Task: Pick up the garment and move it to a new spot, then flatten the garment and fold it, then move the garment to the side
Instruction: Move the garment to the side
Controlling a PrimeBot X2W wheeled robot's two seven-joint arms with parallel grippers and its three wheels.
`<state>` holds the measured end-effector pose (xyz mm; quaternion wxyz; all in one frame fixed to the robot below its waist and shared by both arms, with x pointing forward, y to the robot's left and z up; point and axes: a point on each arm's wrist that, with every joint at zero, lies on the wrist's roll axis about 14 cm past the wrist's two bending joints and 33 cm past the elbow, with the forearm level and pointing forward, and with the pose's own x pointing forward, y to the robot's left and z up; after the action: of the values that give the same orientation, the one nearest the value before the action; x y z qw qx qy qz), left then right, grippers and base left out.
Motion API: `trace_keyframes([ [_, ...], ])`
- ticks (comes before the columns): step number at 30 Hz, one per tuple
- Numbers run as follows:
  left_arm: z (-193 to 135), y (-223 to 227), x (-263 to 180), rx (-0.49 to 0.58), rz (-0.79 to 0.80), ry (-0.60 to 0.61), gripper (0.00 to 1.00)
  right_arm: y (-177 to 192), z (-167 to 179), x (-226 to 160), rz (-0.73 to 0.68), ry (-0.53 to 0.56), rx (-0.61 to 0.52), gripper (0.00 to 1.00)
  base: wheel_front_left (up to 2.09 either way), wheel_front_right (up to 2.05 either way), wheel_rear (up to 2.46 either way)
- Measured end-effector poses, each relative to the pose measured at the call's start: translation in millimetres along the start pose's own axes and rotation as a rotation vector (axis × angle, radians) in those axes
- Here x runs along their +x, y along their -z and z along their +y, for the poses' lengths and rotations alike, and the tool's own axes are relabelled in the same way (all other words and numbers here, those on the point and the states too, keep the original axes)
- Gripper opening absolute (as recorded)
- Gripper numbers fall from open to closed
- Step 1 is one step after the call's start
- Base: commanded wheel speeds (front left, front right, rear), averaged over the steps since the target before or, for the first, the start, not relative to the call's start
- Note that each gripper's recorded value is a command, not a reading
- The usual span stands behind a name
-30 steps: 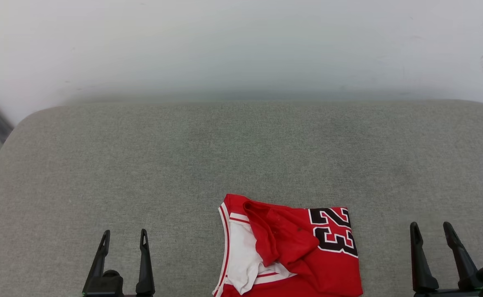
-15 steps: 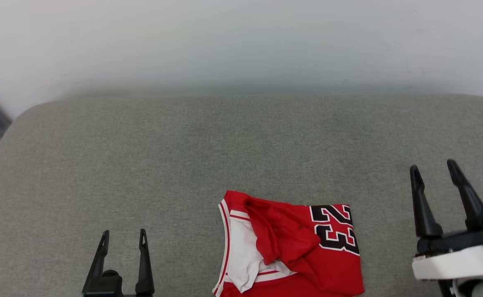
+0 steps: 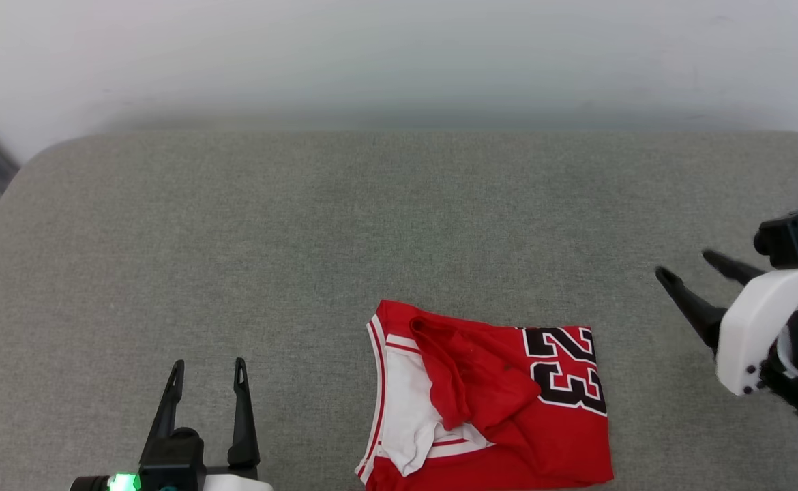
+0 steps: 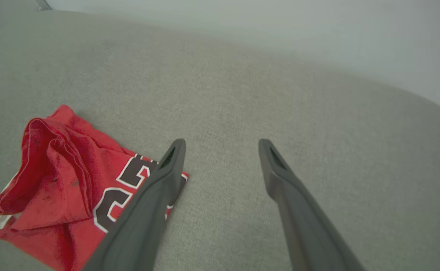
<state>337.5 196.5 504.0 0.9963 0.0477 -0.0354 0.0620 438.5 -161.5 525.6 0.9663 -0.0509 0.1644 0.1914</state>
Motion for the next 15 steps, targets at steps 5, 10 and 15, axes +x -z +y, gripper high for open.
trace_keyframes([
  [5,-0.7,1.8,6.3,-0.003,0.004,0.002,1.00,56.6,-0.8,-3.2,0.338,-0.079,0.196,1.00,0.00,0.00,0.00],
  [10,0.7,5.1,11.4,-0.004,0.014,-0.006,1.00,97.5,26.2,-8.0,0.524,-0.200,0.471,1.00,0.00,0.00,0.00],
  [15,2.0,10.2,18.1,-0.003,0.028,-0.012,1.00,117.7,51.0,-1.5,0.611,-0.279,0.607,1.00,0.00,0.00,0.00],
])
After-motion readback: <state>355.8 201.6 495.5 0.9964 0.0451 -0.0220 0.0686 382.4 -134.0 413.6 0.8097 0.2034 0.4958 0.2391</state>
